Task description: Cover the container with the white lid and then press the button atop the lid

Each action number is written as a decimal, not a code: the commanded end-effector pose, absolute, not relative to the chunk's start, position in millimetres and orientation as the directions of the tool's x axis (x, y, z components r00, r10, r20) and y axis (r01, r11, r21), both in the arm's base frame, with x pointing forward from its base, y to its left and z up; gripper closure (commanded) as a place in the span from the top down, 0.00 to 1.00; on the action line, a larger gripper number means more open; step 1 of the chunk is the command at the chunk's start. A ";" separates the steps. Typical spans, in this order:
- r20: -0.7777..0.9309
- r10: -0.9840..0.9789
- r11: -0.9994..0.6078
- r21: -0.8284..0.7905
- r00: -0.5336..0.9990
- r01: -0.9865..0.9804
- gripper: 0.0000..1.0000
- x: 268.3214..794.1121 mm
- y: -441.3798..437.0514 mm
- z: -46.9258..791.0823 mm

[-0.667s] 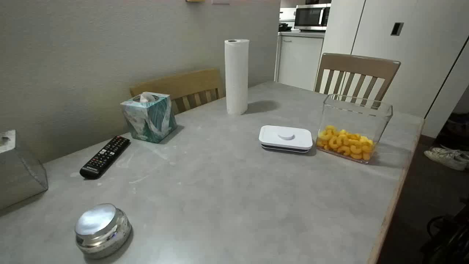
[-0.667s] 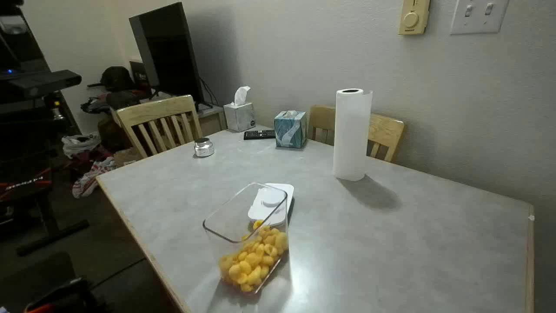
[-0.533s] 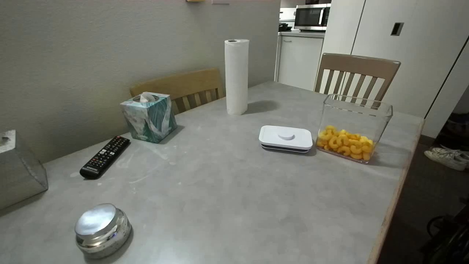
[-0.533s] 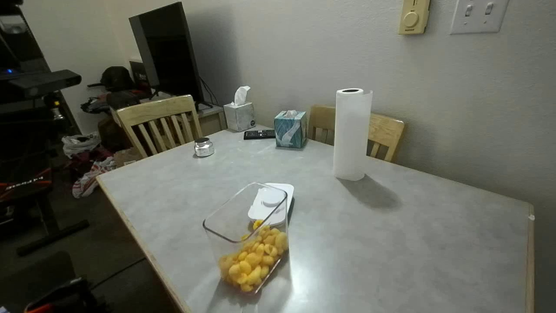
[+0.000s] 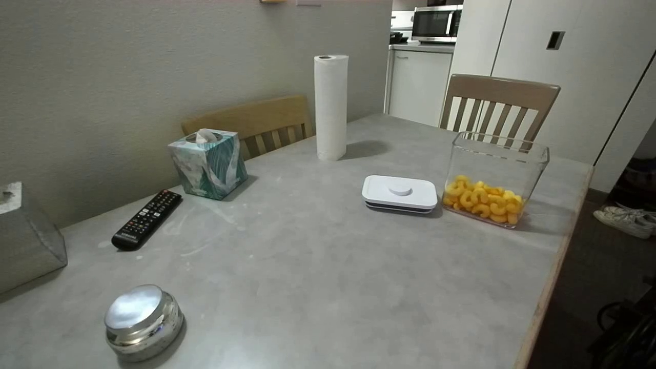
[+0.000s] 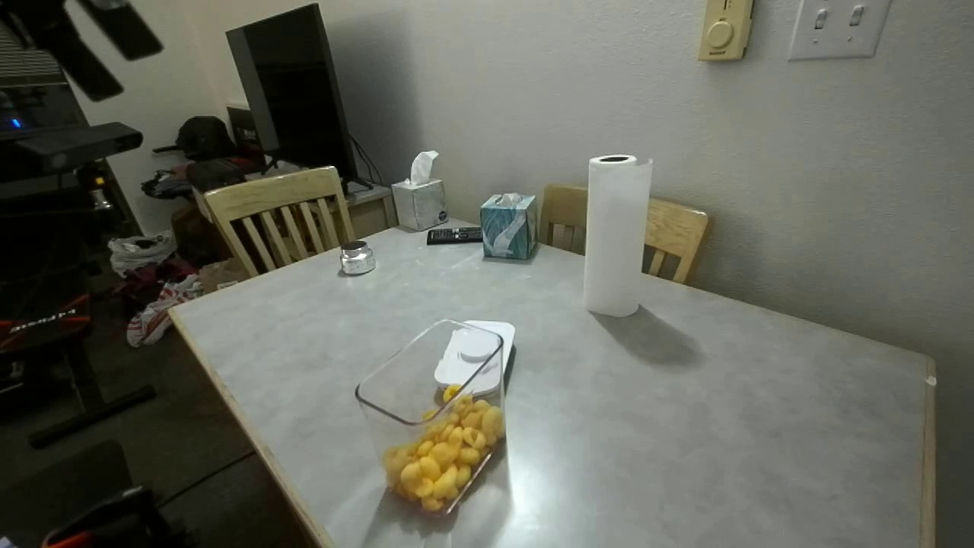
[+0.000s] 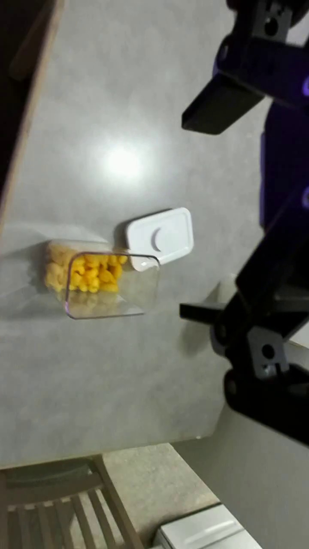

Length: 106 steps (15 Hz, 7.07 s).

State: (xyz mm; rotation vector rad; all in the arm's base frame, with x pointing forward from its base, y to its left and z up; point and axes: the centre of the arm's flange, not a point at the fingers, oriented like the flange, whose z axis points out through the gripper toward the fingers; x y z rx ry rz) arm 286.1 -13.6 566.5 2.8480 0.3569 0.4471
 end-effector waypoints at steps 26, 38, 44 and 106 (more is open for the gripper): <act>0.560 0.441 -0.889 0.166 0.701 0.426 1.00 447.3 -125.6 492.9; 0.525 0.523 -0.817 0.086 0.671 0.570 1.00 481.2 -103.5 484.8; 0.404 0.586 -0.700 -0.185 0.702 0.690 1.00 522.2 -69.3 476.9; -0.115 0.580 -0.803 -0.248 0.806 0.542 1.00 672.0 -65.0 213.1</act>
